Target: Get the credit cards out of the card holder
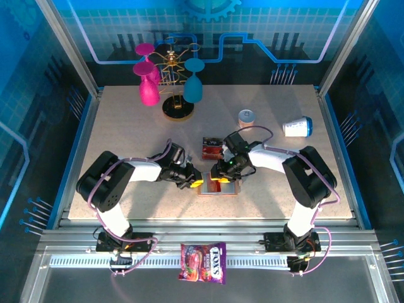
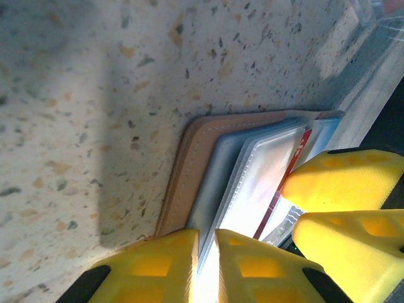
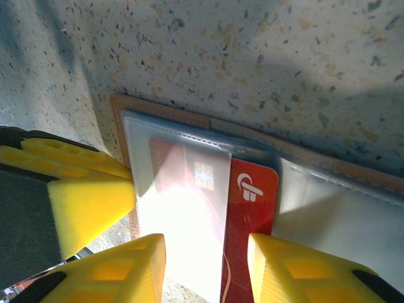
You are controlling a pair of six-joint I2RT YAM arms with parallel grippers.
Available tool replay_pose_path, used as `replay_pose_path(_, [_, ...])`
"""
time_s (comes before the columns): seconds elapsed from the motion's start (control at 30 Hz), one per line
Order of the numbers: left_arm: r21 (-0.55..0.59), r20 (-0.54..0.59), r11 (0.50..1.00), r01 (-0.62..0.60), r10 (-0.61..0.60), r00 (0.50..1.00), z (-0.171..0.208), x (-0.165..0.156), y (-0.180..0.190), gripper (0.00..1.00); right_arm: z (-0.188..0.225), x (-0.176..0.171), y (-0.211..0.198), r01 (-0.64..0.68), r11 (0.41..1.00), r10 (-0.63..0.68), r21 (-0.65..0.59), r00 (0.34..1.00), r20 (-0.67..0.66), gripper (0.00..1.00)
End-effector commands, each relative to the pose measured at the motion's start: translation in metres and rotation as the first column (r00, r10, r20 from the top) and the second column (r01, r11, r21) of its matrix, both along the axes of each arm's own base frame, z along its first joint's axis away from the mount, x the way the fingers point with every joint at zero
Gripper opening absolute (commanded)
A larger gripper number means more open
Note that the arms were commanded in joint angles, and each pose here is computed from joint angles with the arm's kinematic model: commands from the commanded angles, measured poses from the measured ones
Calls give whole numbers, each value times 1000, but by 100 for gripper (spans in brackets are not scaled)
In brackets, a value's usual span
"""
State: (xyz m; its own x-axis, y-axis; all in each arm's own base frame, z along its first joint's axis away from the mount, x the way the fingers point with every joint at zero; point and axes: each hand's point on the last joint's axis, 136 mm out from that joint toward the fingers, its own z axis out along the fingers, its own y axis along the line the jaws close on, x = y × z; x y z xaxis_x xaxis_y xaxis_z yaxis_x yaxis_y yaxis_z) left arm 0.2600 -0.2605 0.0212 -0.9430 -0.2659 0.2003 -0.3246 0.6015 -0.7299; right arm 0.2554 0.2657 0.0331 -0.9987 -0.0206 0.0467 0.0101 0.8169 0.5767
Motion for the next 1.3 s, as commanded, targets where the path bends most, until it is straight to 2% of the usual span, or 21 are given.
replay_pose_path(0.0, [32, -27, 1000, -1, 1, 1000, 1, -5, 7, 17, 13, 1, -2, -9, 1000, 9, -1, 999, 32, 40])
replay_pose_path(0.47, [4, 20, 999, 35, -35, 999, 29, 5, -16, 17, 14, 2, -8, 40, 996, -42, 85, 999, 23, 36])
replay_pose_path(0.9, [106, -46, 993, 55, -51, 998, -3, -9, -9, 13, 3, 3, -10, 47, 991, -47, 127, 999, -5, 34])
replay_pose_path(1.27, [136, -68, 989, 66, -57, 996, -9, -14, -4, 14, -13, -3, -17, 53, 990, -48, 130, 998, -42, 33])
